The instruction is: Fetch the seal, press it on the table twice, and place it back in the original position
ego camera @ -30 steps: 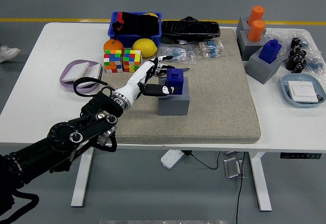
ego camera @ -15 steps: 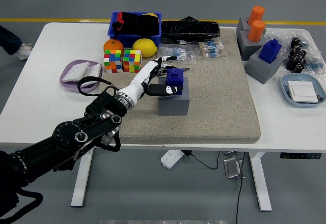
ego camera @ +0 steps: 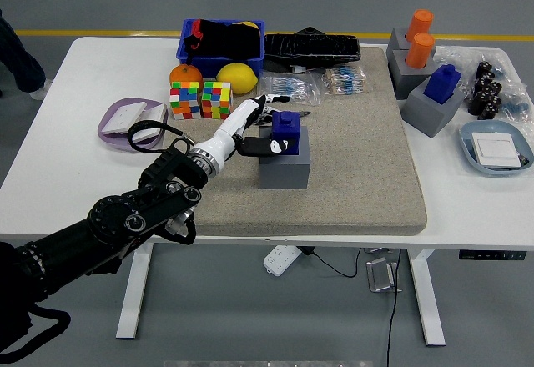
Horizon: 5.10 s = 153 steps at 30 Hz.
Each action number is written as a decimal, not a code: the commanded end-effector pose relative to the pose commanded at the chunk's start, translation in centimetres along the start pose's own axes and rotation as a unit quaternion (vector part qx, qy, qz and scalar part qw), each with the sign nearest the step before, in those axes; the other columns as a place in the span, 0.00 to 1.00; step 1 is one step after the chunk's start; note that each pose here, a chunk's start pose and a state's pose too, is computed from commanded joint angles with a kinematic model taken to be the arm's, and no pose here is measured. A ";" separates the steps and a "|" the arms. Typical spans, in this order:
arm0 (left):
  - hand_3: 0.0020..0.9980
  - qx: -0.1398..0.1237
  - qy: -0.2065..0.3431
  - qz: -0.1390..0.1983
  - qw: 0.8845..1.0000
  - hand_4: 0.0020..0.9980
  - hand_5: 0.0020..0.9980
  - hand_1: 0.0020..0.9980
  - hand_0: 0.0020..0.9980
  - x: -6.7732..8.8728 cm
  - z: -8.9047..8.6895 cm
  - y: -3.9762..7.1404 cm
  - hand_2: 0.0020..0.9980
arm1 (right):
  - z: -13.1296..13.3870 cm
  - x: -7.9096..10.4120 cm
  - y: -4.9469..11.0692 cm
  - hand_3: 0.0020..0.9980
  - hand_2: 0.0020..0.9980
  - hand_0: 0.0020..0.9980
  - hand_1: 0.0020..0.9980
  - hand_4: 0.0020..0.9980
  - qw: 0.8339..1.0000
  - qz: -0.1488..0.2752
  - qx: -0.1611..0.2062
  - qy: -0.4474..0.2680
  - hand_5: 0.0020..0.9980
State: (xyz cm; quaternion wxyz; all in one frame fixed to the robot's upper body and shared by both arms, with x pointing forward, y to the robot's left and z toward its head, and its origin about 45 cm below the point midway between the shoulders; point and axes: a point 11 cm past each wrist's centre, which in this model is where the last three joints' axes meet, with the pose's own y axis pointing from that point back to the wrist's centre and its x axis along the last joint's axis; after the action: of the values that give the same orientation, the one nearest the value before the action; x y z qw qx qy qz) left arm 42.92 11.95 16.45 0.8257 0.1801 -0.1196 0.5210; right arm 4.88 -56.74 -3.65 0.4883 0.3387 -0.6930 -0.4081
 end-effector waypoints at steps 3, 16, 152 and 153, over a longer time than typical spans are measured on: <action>0.82 -0.001 -0.004 0.001 1.000 0.71 0.00 0.62 0.79 0.0 0.1 0.0 0.58 | 0.0 0.0 0.0 0.72 0.71 0.87 0.73 0.83 1.000 0.000 0.000 0.000 0.51; 0.79 -0.015 0.000 0.008 1.000 0.67 0.00 0.54 0.73 0.0 0.5 0.0 0.51 | 0.1 0.0 0.0 0.72 0.71 0.87 0.73 0.84 1.000 0.000 0.000 -0.001 0.51; 0.78 -0.047 -0.035 0.004 0.998 0.67 0.00 0.56 0.79 0.7 1.1 0.3 0.52 | 0.1 0.0 0.0 0.73 0.71 0.87 0.73 0.84 1.000 -0.002 0.003 0.001 0.51; 0.78 -0.044 -0.034 0.005 0.998 0.67 0.00 0.56 0.79 0.8 0.9 0.3 0.52 | 0.1 0.0 0.0 0.73 0.71 0.87 0.73 0.84 1.000 -0.002 0.003 0.002 0.51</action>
State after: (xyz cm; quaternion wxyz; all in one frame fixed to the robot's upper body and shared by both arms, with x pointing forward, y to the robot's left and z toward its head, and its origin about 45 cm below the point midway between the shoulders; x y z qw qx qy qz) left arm 42.99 12.30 17.64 0.8260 0.1602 -0.1713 0.5126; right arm 4.80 -56.70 -3.66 0.4877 0.3420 -0.6929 -0.4063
